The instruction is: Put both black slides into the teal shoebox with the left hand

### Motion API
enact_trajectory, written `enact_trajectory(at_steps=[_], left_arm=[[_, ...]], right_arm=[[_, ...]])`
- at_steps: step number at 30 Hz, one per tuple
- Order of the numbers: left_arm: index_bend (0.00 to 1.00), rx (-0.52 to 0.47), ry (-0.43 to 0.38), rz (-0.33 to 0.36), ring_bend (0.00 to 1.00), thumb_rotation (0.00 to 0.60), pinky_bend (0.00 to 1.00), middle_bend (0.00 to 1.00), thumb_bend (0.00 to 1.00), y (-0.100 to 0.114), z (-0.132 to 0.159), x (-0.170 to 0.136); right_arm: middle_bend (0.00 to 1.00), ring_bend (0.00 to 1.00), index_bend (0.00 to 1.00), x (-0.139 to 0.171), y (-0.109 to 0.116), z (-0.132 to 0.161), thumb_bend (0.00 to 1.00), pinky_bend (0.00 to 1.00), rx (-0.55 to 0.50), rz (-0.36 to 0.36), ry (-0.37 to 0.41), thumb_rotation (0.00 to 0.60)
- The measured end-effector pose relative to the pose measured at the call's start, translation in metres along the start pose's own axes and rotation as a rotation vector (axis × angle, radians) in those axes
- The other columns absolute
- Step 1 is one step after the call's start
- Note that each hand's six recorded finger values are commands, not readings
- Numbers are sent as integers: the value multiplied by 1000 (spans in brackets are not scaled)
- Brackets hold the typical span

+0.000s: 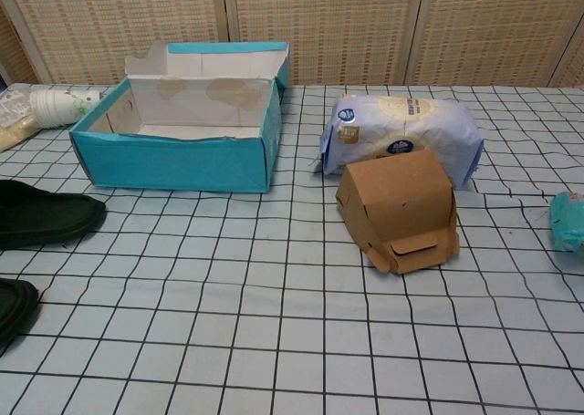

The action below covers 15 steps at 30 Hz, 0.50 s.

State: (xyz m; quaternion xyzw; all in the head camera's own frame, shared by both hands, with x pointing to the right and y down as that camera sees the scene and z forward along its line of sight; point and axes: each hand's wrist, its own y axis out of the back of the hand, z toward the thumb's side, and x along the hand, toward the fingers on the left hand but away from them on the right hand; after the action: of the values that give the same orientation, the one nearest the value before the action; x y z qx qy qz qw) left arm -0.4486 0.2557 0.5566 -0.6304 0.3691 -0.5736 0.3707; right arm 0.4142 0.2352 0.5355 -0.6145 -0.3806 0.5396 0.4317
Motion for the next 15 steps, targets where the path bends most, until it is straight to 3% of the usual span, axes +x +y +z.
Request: enact_trajectory(at_steps=[7, 15], left_arm=[[0, -38, -36, -73, 0, 600, 61, 0, 397, -10, 11, -8], [0, -48, -42, -296, 0, 600, 42, 0, 361, -50, 15, -22]], right_arm=[[0, 0, 0, 3, 0, 2, 241, 0, -12, 13, 18, 576], [0, 0, 0, 6, -3, 10, 241, 0, -43, 53, 62, 575]])
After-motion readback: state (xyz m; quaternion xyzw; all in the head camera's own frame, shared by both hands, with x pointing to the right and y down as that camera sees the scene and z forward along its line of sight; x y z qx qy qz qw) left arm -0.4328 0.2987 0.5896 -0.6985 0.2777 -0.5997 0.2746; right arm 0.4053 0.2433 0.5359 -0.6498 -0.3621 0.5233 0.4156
